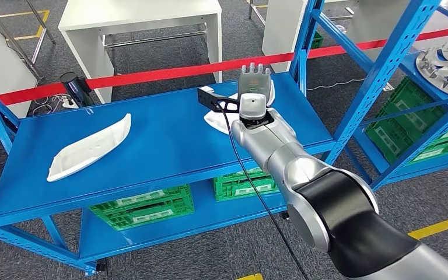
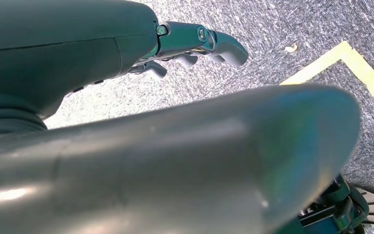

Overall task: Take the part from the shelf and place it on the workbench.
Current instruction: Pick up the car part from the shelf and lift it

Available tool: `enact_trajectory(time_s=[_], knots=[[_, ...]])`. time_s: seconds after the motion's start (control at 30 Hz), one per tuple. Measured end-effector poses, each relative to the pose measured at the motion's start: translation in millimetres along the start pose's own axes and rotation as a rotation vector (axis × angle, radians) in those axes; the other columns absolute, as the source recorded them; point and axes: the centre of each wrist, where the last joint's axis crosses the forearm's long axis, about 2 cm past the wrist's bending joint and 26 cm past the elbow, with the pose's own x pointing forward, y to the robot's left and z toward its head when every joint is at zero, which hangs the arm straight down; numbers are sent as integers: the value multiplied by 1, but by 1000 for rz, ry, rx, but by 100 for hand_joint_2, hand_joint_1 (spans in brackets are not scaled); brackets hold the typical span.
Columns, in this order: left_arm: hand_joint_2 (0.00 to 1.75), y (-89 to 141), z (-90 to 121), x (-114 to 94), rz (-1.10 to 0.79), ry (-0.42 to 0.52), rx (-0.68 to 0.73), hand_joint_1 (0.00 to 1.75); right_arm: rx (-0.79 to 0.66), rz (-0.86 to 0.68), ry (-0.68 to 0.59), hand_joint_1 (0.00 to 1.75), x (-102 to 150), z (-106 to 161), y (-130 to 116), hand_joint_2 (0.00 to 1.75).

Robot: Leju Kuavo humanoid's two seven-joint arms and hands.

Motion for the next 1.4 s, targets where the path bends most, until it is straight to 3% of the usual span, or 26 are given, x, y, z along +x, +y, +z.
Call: enact_trajectory(time_s=[1.4], knots=[[0,0,0,1,-13,12,0,0,3,5,18,0,-9,-1,5,175]])
